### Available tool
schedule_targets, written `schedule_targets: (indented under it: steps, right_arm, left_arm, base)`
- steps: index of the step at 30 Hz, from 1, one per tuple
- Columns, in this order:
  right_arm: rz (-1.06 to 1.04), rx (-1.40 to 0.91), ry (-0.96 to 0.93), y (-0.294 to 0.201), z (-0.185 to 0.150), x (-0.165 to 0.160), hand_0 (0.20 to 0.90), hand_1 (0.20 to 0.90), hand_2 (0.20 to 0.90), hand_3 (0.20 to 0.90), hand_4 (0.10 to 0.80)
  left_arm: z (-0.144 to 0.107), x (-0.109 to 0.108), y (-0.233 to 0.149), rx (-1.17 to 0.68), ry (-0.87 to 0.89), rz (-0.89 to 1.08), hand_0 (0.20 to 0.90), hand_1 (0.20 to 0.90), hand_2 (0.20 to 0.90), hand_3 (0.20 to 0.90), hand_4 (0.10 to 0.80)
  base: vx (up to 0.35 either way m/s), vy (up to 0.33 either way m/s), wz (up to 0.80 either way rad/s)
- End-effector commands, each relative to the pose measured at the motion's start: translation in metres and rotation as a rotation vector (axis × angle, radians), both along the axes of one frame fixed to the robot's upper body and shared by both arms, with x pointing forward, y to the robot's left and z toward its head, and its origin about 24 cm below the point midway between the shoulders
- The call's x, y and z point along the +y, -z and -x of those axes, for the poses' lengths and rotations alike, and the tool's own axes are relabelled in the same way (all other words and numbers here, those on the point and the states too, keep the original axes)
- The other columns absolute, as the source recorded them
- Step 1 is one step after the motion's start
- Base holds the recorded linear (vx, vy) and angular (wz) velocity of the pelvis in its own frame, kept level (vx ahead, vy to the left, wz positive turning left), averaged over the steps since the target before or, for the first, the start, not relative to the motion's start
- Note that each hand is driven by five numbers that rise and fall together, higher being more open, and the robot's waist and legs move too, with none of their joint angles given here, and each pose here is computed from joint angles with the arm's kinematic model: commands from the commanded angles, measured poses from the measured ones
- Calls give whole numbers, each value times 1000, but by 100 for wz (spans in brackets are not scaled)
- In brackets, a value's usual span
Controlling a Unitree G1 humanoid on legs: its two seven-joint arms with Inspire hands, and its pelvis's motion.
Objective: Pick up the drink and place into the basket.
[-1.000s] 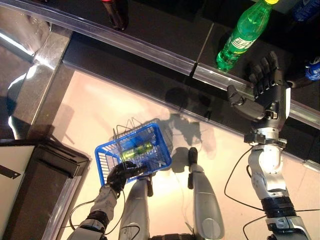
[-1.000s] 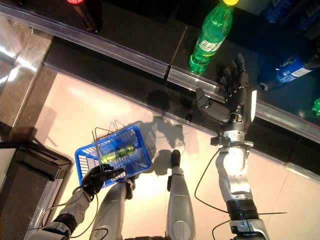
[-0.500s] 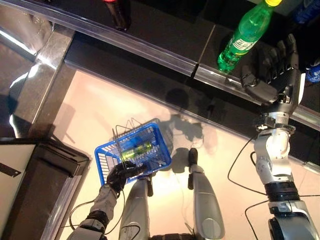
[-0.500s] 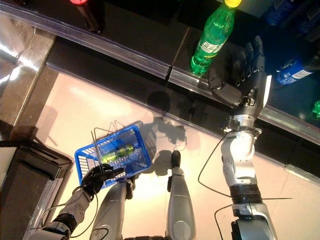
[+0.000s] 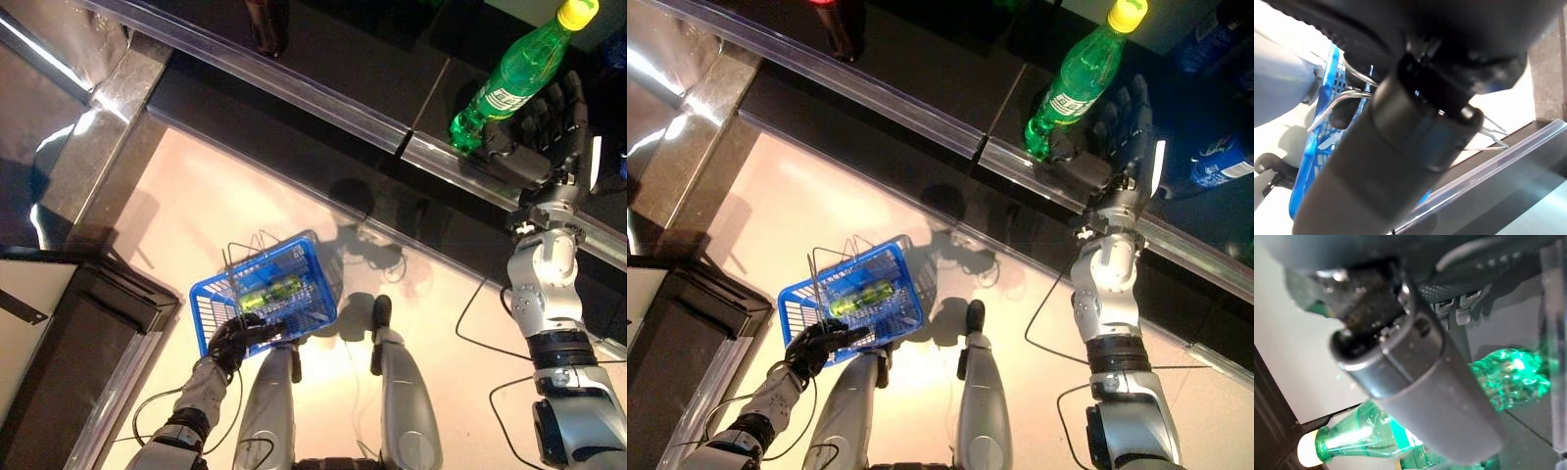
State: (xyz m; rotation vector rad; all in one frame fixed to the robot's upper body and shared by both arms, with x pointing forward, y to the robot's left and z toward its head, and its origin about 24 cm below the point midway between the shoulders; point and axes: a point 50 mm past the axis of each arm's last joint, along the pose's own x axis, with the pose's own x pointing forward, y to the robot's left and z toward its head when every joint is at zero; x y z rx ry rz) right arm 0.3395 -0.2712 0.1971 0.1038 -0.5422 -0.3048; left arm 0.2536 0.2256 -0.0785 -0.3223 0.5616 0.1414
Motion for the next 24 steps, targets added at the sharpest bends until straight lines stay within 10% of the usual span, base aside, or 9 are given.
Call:
schedule_targets:
  steps: [1, 24]
  right_arm:
    - [112, -250, 20, -71, 14, -11, 900, 900, 900, 900, 800]
    - [240, -219, -32, -99, -5, 8, 900, 900, 900, 900, 800]
  left_arm:
    - [5, 38, -16, -76, 4, -110, 300, 300, 300, 200, 100]
    - [1, 34, -18, -67, 55, -115, 300, 300, 300, 200, 100]
  base:
    - [0, 0, 0]
    - [8, 0, 2]
